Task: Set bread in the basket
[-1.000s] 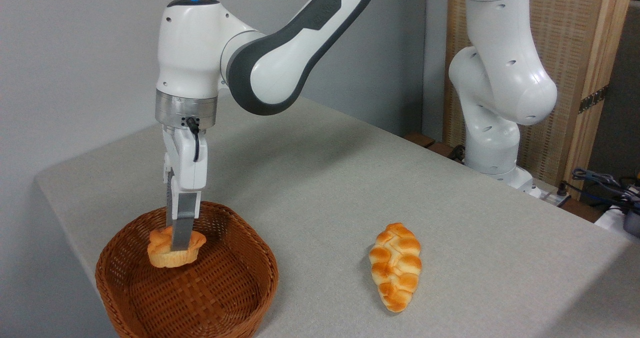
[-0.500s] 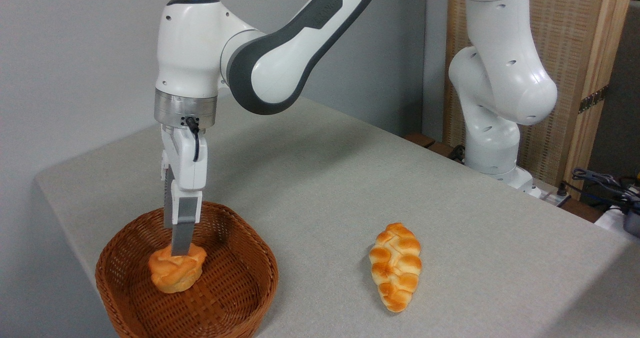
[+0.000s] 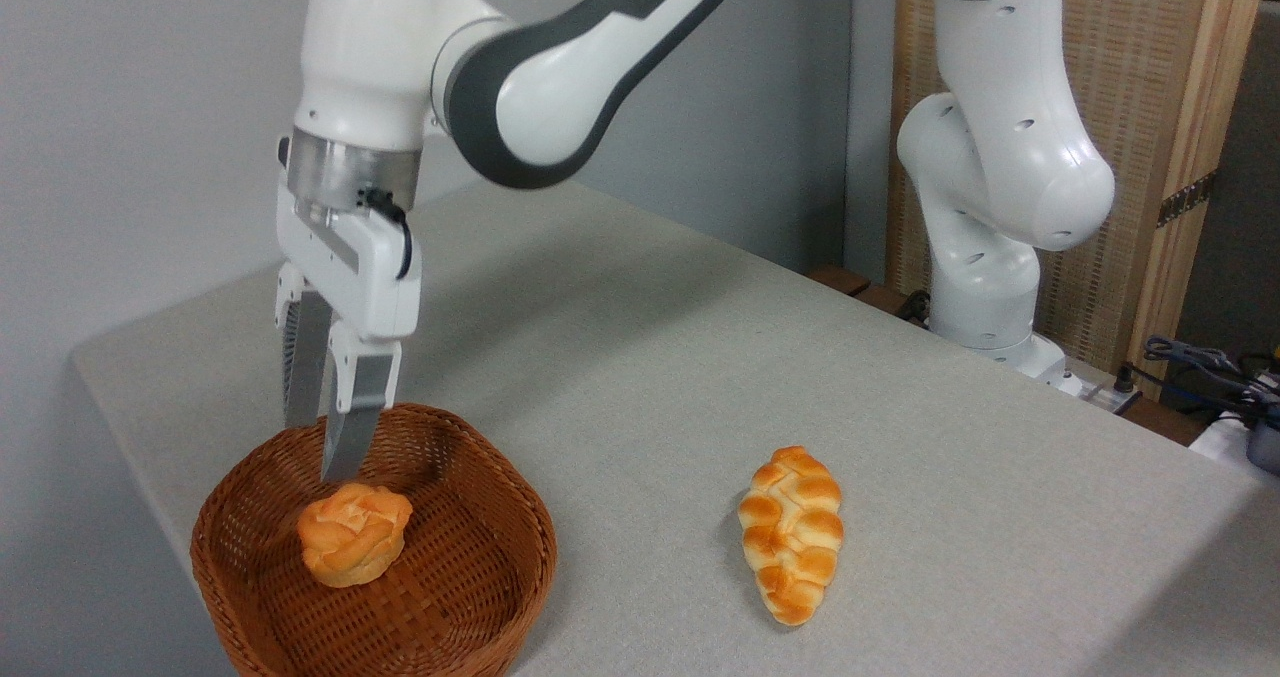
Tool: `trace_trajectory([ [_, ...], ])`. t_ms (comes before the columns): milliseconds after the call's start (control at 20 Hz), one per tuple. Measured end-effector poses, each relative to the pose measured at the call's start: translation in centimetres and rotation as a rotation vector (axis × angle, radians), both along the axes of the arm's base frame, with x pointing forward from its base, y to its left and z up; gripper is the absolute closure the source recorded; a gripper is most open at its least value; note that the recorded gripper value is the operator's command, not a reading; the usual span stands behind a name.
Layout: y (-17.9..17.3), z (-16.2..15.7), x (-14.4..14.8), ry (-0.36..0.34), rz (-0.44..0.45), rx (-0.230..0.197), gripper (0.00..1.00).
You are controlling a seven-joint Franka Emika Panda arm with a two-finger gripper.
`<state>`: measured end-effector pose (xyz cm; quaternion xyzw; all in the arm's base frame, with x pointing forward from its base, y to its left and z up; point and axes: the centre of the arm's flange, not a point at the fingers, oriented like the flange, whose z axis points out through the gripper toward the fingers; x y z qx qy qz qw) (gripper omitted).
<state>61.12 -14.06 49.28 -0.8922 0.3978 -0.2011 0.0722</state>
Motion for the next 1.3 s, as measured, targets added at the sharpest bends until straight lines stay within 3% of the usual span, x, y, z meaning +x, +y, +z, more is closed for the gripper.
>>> trace_trajectory([
  [250,1.1,5.4,-2.4,0.144,0.040,0.028,0.00],
  [450,2.3,9.7,-3.9,0.269,0.078,0.025,0.00],
  [650,4.1,11.6,-5.2,0.384,0.115,0.033,0.00],
  [950,5.4,12.5,-5.6,0.422,0.139,0.036,0.00],
  [1300,7.6,13.1,-5.5,0.421,0.125,0.002,0.00],
])
